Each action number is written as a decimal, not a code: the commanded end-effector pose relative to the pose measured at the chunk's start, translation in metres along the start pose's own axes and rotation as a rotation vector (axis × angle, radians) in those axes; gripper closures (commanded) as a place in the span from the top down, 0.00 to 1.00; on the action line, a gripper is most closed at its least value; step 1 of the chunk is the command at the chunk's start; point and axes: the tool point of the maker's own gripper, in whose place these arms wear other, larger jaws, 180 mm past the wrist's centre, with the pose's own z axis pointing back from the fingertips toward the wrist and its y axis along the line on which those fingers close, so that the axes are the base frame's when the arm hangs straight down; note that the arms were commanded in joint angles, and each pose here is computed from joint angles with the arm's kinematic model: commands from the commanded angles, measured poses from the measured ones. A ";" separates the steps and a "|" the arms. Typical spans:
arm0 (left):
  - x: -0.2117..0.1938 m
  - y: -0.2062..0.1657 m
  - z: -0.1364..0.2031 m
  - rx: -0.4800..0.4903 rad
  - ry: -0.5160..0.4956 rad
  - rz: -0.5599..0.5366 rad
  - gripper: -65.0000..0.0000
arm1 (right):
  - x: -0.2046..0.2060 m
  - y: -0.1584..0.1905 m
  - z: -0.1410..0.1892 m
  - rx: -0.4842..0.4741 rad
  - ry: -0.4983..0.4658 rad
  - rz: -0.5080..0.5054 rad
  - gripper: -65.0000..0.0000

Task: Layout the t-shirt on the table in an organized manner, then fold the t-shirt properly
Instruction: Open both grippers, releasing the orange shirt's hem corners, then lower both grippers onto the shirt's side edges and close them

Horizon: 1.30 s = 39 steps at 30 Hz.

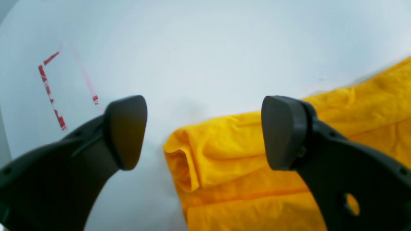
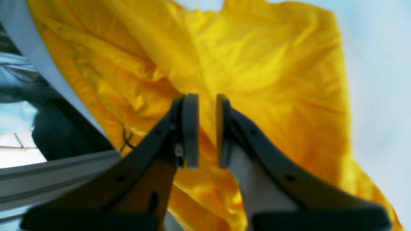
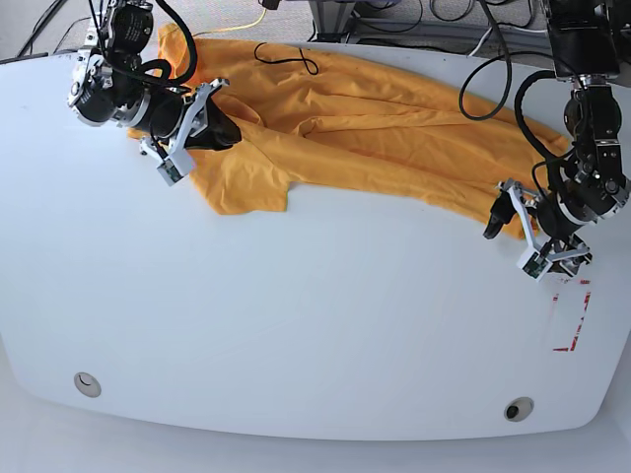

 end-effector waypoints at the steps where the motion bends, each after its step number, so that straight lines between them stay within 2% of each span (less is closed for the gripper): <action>1: 0.014 0.013 0.007 0.033 -0.042 -0.014 0.81 | 0.006 0.004 0.002 0.010 -0.045 0.003 0.11; 6: 0.011 0.010 0.007 0.028 -0.035 -0.013 0.81 | -0.018 -0.002 -0.008 -0.015 0.016 -0.025 0.11; 19: 0.010 0.009 0.007 0.026 -0.035 -0.013 0.81 | -0.079 -0.044 -0.027 -0.163 0.224 -0.005 0.11; 25: 0.007 0.007 0.007 0.022 -0.028 -0.011 0.81 | -0.080 -0.072 -0.031 -0.213 0.287 0.070 0.11; 39: 0.007 0.006 0.006 0.020 -0.027 -0.011 0.81 | -0.053 -0.131 -0.040 -0.243 0.294 0.112 0.11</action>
